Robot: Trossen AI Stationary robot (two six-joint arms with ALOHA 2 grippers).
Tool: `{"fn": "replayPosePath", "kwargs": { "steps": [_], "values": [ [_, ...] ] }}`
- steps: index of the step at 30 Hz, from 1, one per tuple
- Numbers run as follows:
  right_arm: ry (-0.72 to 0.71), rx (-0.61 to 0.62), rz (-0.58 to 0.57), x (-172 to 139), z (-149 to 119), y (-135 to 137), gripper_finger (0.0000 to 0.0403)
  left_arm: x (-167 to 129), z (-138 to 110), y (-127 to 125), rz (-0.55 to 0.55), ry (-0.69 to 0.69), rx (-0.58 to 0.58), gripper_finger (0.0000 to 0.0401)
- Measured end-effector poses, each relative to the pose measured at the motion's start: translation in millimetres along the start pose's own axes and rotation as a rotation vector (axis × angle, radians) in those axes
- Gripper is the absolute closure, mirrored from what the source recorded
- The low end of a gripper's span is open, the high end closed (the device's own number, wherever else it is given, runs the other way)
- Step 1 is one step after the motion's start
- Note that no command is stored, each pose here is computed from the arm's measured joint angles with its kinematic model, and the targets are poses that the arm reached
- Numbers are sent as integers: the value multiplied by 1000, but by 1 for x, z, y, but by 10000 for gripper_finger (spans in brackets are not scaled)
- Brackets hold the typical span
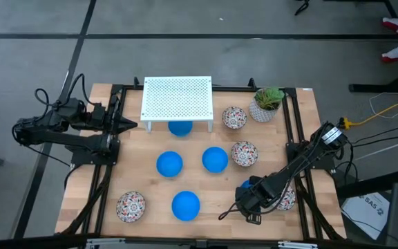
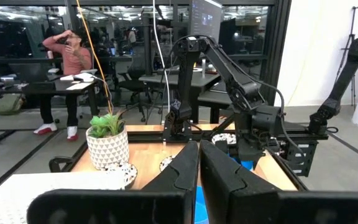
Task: Pick & Place Mini bowls
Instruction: Put the blue bowl on the shelf
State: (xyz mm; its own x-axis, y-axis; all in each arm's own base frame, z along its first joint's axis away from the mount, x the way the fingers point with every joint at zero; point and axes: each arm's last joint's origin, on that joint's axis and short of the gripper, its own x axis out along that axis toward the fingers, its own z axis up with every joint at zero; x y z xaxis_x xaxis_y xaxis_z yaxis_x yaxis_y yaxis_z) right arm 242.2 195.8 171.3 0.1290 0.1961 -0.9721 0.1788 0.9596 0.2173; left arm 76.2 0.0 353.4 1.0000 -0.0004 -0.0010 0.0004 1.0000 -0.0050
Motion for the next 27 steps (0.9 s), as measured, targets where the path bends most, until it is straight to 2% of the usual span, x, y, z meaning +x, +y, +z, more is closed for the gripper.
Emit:
{"fn": "replayPosePath", "kwargs": {
  "steps": [4,12,17,23,27],
  "values": [
    [0,-20,-1,-1,0,0,275,0,0,0,0,0,0,393],
    [-33,-79,39,-12,7,10,388,0,0,0,0,0,0,393],
    [-76,-150,85,-27,16,22,383,0,0,0,0,0,0,388],
    [-160,-310,148,-55,29,41,396,0,0,0,0,0,0,392],
    [-248,-415,118,-85,41,50,391,0,0,0,0,0,0,393]
  ]
}}
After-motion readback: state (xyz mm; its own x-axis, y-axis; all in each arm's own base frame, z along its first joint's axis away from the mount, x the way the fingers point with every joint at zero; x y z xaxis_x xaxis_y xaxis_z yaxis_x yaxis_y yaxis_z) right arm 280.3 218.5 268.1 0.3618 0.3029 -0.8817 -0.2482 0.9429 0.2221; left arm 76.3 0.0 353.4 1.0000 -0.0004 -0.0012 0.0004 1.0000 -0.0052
